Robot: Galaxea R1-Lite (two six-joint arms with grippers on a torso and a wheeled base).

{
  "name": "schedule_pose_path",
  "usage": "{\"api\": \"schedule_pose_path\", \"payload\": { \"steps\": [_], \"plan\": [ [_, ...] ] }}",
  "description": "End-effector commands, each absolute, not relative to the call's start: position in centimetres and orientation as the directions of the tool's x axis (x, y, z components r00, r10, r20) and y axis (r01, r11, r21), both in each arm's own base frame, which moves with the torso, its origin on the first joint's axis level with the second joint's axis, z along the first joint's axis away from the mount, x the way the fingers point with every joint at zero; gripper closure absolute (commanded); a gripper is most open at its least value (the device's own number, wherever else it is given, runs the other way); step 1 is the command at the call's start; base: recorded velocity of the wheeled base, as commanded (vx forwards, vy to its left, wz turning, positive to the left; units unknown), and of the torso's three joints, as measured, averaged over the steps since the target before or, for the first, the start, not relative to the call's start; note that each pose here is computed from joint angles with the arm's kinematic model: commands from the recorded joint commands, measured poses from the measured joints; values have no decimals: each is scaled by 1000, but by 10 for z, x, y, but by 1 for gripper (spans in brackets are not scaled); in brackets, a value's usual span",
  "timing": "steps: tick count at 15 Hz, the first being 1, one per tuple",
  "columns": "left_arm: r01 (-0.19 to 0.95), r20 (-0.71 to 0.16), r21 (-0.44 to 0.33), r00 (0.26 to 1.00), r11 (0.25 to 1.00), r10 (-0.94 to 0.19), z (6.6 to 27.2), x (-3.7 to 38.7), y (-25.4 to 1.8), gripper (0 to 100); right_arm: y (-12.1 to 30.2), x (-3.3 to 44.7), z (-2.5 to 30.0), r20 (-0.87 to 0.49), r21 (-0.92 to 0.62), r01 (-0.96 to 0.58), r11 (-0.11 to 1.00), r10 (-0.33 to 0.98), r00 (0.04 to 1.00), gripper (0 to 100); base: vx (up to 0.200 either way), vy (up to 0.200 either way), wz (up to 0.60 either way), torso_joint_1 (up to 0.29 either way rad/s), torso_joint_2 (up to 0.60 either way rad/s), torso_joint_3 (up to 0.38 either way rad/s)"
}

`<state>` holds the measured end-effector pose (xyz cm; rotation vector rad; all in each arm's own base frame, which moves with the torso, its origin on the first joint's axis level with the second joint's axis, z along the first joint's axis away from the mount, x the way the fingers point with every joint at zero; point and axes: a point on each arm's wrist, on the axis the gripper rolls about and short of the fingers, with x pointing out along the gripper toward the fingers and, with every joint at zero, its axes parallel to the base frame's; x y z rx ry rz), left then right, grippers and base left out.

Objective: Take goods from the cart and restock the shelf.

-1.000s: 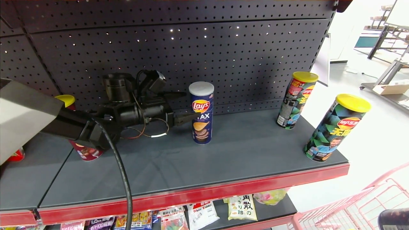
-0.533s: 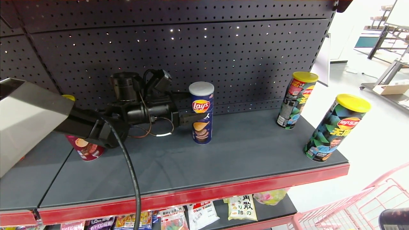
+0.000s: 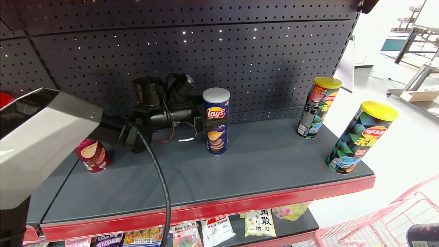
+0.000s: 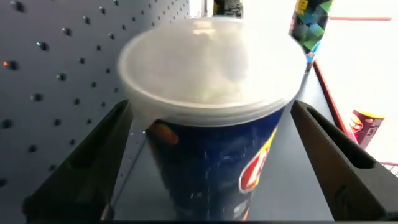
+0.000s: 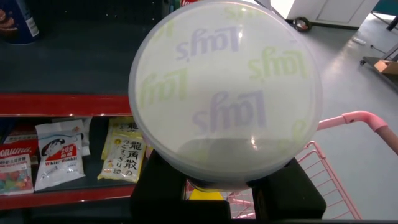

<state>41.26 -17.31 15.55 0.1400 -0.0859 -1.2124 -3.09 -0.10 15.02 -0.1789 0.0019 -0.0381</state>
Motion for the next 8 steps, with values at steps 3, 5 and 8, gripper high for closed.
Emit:
{"api": "schedule_pose_path", "payload": {
  "steps": [3, 5, 8],
  "plan": [
    [929, 3, 152, 340, 336, -941, 151, 423, -182, 0, -1, -30, 150, -5, -179, 37, 983, -38, 999, 100, 0, 0, 0, 0, 0, 0],
    [931, 11, 146, 337, 335, -942, 154, 424, -184, 0, -1, -30, 151, -6, -179, 37, 983, -38, 999, 100, 0, 0, 0, 0, 0, 0],
    [933, 11, 146, 331, 329, -944, 154, 424, -187, 0, -1, -30, 151, -5, -179, 37, 983, -38, 999, 100, 0, 0, 0, 0, 0, 0]
  ]
}}
